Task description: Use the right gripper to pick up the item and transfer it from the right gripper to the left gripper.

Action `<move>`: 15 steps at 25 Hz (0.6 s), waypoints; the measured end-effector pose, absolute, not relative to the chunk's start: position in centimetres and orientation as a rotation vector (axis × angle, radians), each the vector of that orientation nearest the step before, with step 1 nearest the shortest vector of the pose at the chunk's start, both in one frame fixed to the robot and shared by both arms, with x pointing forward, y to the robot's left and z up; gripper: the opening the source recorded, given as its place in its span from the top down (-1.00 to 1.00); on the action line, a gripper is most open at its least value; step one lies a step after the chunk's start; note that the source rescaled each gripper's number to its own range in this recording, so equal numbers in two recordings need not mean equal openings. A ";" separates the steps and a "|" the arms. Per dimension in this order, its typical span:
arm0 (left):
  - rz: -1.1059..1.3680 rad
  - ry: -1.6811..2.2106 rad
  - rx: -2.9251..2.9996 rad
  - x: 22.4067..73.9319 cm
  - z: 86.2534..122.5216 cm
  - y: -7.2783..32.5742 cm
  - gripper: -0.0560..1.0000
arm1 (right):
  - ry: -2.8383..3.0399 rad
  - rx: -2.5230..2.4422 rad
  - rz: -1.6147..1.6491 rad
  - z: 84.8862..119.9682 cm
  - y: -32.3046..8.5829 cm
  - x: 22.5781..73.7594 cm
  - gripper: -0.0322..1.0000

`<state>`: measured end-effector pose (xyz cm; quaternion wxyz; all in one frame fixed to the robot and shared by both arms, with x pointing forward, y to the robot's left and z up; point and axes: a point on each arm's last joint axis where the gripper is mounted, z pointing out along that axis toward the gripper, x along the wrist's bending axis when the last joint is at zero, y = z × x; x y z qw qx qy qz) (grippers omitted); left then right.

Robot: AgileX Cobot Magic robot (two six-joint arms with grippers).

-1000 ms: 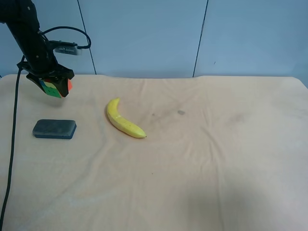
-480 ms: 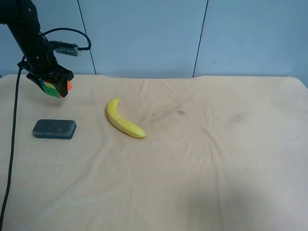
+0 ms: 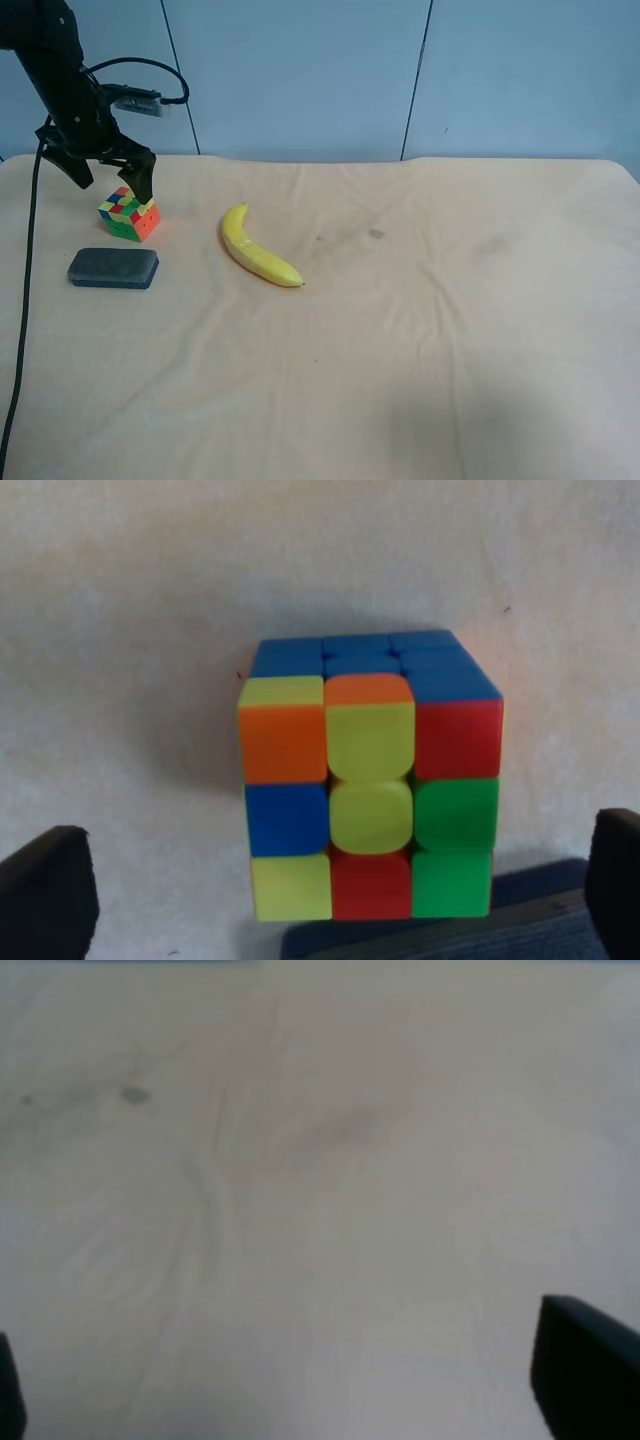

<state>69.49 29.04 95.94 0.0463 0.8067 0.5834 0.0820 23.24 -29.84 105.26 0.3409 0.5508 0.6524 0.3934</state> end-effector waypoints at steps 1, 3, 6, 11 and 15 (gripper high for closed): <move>0.250 1.781 2.462 69.5 95.9 29.0 -0.96 | 1.697 1.433 1.023 105.3 -29.8 23.2 -1.00; 0.250 1.781 2.462 69.5 95.9 29.0 -0.96 | 1.697 1.433 1.023 105.3 -29.8 23.2 -1.00; 0.252 1.780 2.463 69.5 95.9 29.1 -0.96 | 1.697 1.433 1.023 105.3 -29.8 23.2 -1.00; 0.243 1.785 2.470 69.3 96.2 29.1 -0.96 | 1.697 1.433 1.023 105.3 -29.8 23.2 -1.00; 0.288 1.770 2.446 68.7 98.9 29.1 -0.96 | 1.697 1.433 1.024 105.3 -29.8 23.2 -1.00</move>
